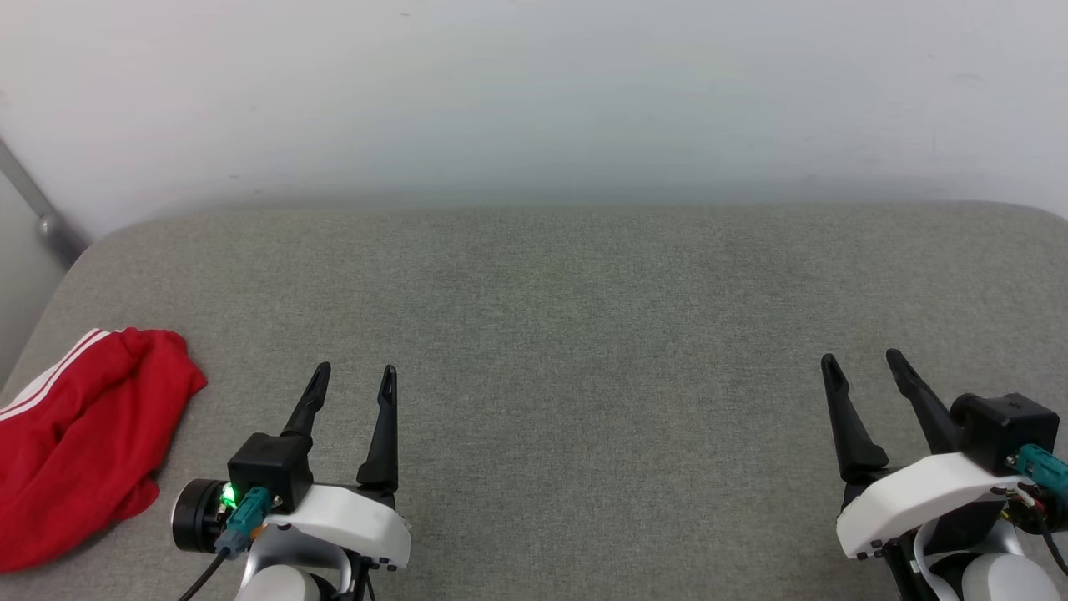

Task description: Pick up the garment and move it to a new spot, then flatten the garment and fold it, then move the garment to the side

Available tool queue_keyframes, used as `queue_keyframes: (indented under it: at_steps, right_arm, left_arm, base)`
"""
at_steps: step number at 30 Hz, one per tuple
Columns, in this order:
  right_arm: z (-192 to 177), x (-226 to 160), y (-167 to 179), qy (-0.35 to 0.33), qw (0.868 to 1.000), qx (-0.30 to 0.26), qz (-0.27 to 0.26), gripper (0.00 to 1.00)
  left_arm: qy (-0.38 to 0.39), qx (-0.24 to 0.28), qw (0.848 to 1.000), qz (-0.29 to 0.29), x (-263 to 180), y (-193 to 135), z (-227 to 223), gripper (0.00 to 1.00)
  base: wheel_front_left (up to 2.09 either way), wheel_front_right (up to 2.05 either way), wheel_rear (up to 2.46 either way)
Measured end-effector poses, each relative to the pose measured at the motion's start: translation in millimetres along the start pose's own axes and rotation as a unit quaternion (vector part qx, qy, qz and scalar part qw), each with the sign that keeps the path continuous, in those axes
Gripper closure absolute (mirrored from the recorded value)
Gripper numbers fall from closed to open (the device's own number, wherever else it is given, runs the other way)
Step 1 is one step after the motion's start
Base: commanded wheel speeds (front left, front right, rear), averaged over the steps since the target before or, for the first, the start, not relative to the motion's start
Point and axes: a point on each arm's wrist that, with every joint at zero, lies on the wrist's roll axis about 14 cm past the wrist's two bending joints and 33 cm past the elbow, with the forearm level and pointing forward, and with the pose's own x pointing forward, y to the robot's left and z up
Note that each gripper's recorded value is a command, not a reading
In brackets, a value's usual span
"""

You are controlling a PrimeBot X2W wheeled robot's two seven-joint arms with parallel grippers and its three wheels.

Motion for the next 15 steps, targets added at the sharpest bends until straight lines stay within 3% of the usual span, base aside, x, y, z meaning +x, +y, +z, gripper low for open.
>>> queue_keyframes:
  at_steps: [15]
  right_arm:
    - [3.5, 1.0, 2.0, -0.002, 0.999, -0.053, 0.0, 0.0]
  left_arm:
    - [-0.013, 0.03, 0.999, -0.011, 0.1, -4.6, 2.2, 0.0]
  base:
    - [0.0, 0.0, 0.0]
